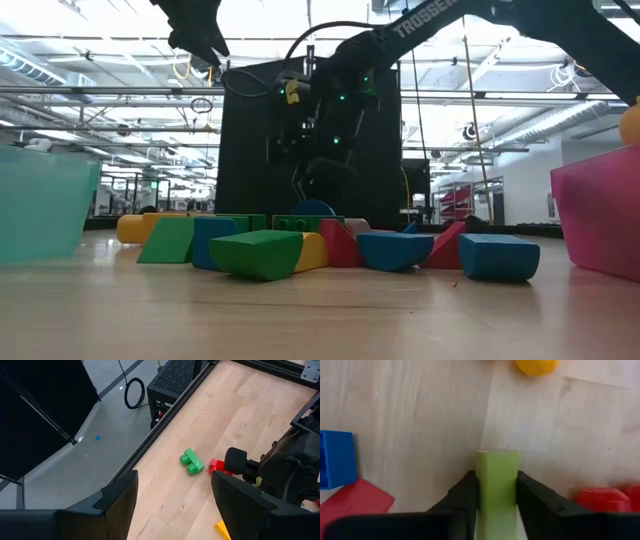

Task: Sort blocks by size
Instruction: Put the green block into the pink bin

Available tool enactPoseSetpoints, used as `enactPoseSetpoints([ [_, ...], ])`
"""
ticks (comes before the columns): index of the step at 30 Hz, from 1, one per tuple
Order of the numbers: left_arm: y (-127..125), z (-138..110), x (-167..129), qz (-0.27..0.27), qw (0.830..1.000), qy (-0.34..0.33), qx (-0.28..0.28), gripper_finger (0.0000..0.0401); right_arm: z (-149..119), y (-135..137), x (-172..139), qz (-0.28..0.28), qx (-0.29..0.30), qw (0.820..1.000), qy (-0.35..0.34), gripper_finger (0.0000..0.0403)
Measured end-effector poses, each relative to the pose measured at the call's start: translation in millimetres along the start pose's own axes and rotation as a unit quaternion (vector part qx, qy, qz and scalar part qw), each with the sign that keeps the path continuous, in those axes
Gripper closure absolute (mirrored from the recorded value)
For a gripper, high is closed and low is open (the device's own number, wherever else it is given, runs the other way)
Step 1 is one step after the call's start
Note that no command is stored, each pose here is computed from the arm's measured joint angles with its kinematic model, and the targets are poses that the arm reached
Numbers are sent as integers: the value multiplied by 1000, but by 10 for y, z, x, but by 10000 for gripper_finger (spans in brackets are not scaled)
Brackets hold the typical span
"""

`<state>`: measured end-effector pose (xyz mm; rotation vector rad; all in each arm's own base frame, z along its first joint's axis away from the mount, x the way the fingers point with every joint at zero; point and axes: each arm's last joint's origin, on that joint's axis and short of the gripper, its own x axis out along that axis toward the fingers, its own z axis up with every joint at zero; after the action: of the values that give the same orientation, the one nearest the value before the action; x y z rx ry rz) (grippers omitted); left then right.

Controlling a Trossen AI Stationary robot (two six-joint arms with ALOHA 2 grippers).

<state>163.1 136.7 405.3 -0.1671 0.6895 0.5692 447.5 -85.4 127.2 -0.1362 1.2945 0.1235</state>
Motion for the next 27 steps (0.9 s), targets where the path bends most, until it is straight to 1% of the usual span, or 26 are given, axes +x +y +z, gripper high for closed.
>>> enactPoseSetpoints([
  [1, 1, 0, 1, 0, 1000, 0, 0, 146, -1, 4, 4, 0, 0, 1000, 1, 318],
  [2, 0, 0, 0, 0, 1000, 0, 0, 146, 1, 10, 4, -1, -1, 1000, 1, 322],
  [5, 0, 0, 1, 0, 1000, 0, 0, 146, 9, 21, -22, -6, 4, 1000, 1, 321],
  [7, 1, 1, 1, 0, 1000, 0, 0, 146, 26, 14, -48, -5, 19, 1000, 4, 321],
  [12, 1, 1, 1, 0, 1000, 0, 0, 146, 150, 9, -279, -8, 43, 999, 32, 321],
  [14, 1, 1, 1, 0, 1000, 0, 0, 146, 260, 9, -506, -10, 48, 999, 18, 321],
  [15, 0, 1, 1, 0, 1000, 0, 0, 146, 310, 21, -669, -13, 52, 999, 8, 321],
  [18, 1, 1, 1, 0, 1000, 0, 0, 146, 343, 169, -1155, -6, 54, 999, 0, 321],
  [21, 0, 1, 1, 0, 1000, 0, 1, 146, 268, 395, -1496, 4, 54, 998, 17, 321],
  [25, 1, 0, 1, 0, 1000, 0, 0, 146, 78, 747, -1920, 16, 101, 993, 66, 321],
  [27, 0, 1, 1, 0, 1000, 0, 1, 146, -30, 973, -2105, 5, 121, 989, 89, 321],
])
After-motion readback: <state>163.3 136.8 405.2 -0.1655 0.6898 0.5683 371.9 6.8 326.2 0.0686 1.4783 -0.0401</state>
